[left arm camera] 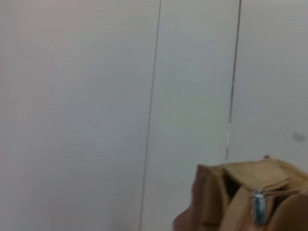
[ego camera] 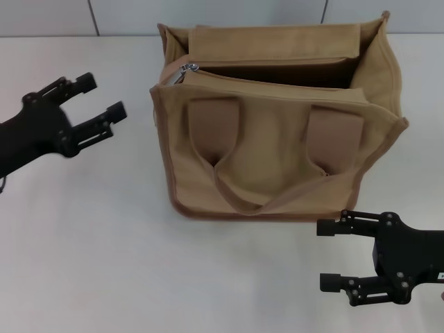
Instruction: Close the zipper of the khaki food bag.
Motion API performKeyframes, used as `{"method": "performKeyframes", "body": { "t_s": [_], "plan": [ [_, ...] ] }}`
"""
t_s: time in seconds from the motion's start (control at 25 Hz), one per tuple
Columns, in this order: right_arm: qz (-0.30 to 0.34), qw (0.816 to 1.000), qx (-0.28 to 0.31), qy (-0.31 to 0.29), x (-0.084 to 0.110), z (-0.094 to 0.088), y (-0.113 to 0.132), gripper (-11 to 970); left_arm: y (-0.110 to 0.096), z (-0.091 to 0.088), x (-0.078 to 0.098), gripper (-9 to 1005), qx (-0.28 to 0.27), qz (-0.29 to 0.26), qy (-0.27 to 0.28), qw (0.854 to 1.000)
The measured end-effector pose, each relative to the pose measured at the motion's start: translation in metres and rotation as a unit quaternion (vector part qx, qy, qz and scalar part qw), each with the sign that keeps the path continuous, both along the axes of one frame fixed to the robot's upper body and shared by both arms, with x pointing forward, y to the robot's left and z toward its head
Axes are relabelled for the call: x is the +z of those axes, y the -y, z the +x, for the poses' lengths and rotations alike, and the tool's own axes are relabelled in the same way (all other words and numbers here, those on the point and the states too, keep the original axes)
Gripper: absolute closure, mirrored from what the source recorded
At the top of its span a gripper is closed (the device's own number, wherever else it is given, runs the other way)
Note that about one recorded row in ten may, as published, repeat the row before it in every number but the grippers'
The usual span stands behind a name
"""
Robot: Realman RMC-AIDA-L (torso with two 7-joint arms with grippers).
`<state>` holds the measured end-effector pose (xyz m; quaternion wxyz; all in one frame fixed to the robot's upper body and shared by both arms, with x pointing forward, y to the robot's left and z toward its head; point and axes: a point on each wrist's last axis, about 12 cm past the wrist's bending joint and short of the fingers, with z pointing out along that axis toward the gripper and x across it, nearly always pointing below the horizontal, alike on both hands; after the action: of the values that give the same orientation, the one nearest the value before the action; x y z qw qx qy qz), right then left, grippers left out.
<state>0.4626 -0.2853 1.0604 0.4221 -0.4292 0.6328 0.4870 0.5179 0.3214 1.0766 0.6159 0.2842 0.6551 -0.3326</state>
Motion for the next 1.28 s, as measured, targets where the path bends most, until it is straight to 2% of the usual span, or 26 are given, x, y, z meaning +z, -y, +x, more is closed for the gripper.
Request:
{"method": "performKeyframes", "body": {
  "t_s": [0.04,0.12,0.28,0.56,0.72,0.84,1.0,1.28],
  "plan": [
    [0.000,1.000,-0.001,0.000,0.000,0.000,0.000,146,0.007,0.009,-0.002,203,0.009,0.014,-0.001,1.000],
    [0.001,1.000,-0.002,0.000,0.000,0.000,0.001,146,0.011,0.013,-0.003,205,0.008,0.023,-0.001,1.000],
    [0.002,1.000,-0.006,0.000,0.000,-0.001,0.002,145,0.032,0.027,-0.003,209,-0.033,0.061,-0.001,0.998],
    [0.002,1.000,-0.007,0.000,0.000,-0.001,0.002,145,0.044,0.042,-0.003,215,-0.027,0.082,0.000,0.996],
    [0.002,1.000,-0.008,-0.001,0.000,-0.001,0.002,146,0.045,0.045,-0.003,348,-0.020,0.085,0.002,0.996],
    [0.003,1.000,-0.010,-0.001,0.000,-0.001,0.002,147,0.040,0.046,0.000,447,0.011,0.059,0.011,0.998],
    [0.005,1.000,-0.014,-0.001,0.000,-0.001,0.003,146,0.034,0.041,0.002,613,0.022,0.038,0.019,0.999],
    [0.026,1.000,-0.013,-0.005,0.003,-0.002,0.002,146,0.037,0.027,0.012,796,-0.030,-0.005,0.052,0.998]
  ]
}}
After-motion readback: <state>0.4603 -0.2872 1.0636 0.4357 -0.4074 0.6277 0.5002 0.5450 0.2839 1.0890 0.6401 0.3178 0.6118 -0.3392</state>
